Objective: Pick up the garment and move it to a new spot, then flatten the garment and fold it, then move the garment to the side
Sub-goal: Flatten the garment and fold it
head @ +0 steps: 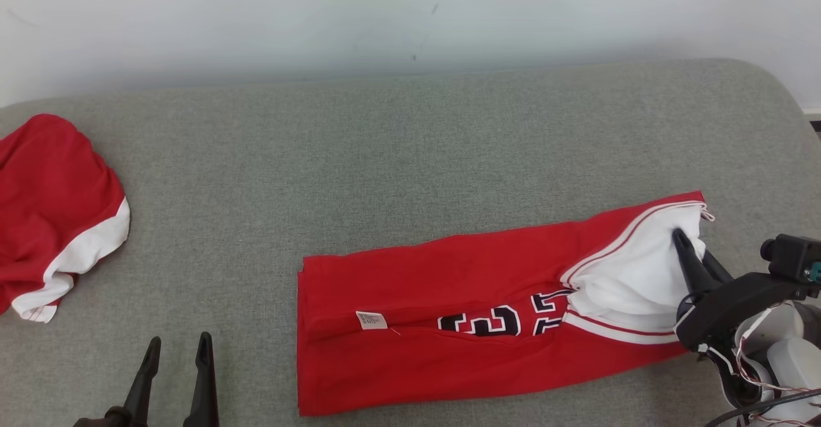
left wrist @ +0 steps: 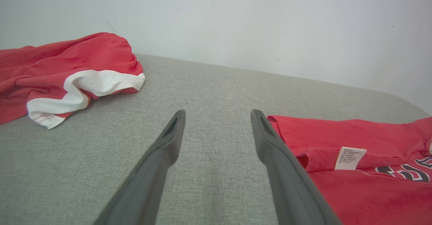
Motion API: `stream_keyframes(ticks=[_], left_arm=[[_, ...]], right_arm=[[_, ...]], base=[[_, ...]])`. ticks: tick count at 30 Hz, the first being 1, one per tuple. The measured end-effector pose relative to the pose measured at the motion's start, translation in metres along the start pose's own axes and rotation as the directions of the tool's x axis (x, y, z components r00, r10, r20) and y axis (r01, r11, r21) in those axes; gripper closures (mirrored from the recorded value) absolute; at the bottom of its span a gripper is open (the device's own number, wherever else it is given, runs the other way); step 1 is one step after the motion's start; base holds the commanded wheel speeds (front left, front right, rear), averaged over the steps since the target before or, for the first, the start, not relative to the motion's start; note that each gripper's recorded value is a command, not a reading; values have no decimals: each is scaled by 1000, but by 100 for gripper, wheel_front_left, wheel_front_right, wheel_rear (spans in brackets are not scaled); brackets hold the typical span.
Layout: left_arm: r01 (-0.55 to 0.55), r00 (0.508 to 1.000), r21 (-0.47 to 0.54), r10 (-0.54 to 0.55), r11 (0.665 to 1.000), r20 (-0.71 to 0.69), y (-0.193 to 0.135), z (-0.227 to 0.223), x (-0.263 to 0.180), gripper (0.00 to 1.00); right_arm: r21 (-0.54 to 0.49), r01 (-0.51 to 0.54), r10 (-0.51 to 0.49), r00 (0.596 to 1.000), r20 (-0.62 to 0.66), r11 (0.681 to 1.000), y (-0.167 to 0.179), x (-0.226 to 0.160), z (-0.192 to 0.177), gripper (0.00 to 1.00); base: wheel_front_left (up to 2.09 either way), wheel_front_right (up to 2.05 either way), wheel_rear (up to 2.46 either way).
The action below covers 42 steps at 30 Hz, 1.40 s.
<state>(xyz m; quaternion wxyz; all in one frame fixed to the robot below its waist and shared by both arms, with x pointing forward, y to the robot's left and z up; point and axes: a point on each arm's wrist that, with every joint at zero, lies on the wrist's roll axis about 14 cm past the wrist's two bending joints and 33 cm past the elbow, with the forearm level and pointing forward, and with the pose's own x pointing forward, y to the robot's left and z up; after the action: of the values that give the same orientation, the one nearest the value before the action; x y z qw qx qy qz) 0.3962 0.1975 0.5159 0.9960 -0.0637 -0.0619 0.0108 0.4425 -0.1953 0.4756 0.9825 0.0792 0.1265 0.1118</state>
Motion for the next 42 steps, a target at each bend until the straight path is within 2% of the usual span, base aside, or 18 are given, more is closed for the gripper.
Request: stream_keyframes(ticks=[5, 10, 12, 18, 29, 34, 42], left_arm=[[16, 1000, -4, -16, 1000, 7, -5, 2, 1, 0], [16, 1000, -6, -16, 1000, 13, -5, 5, -2, 0], [13, 1000, -6, -12, 1000, 14, -3, 6, -4, 0], [-5, 1000, -4, 5, 1000, 13, 3, 7, -11, 0], [-38, 999, -8, 38, 999, 3, 13, 6, -19, 0], [-43, 999, -17, 43, 999, -7, 14, 3, -20, 0], [-48, 999, -28, 48, 998, -14, 13, 1, -21, 0]], right_arm=[[89, -110, 108, 994, 26, 990, 32, -7, 14, 100], [148, -234, 231, 972, 36, 961, 70, -15, 22, 100], [171, -307, 306, 951, 35, 936, 94, -18, 23, 100], [220, -434, 437, 899, 36, 874, 141, -23, 24, 100], [249, -550, 570, 822, -8, 797, 201, -20, 6, 100], [242, -571, 593, 804, -28, 785, 217, -13, -2, 100], [236, -620, 649, 757, -73, 749, 245, -10, -15, 100]], base=[[0, 0, 0], [0, 0, 0], [0, 0, 0], [0, 0, 0], [0, 0, 0], [0, 0, 0], [0, 0, 0]])
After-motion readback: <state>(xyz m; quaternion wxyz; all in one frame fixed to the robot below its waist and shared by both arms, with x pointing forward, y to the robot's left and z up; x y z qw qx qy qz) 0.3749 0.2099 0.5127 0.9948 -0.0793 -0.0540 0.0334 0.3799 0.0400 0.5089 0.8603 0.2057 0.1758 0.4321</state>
